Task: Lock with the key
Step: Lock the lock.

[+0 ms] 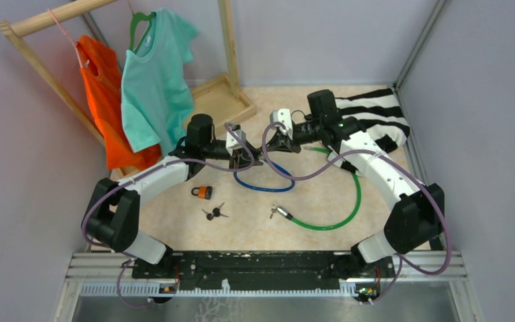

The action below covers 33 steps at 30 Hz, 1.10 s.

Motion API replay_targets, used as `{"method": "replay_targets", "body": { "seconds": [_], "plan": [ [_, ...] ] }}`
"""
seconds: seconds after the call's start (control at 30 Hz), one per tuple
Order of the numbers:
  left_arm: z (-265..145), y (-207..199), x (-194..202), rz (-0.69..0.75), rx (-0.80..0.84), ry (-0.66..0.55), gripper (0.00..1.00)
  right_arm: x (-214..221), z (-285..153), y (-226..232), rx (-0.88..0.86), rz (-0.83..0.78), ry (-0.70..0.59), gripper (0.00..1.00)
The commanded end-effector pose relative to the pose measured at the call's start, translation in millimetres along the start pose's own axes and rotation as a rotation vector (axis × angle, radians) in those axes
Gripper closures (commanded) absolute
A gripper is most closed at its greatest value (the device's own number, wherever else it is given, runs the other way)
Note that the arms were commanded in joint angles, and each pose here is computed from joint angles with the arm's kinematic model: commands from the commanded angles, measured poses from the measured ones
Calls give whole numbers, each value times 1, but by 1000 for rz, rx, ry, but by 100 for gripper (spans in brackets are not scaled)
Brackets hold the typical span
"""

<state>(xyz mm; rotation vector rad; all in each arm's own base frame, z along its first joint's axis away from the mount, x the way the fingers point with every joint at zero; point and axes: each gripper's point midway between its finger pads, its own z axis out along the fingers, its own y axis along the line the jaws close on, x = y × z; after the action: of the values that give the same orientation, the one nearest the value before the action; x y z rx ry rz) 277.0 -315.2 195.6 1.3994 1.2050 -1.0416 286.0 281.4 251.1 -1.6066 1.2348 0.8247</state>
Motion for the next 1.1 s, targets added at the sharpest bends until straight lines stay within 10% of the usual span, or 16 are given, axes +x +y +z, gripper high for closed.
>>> {"method": "replay_targets", "body": {
  "seconds": [0.0, 1.07],
  "plan": [
    [3, -30, -14, 18, 146, -48, 100, 0, -5, -23, 34, -159, 32, 100],
    [1, -29, 7, 4, 120, 17, 100, -14, -18, -41, 130, 82, -61, 100]
  ]
}}
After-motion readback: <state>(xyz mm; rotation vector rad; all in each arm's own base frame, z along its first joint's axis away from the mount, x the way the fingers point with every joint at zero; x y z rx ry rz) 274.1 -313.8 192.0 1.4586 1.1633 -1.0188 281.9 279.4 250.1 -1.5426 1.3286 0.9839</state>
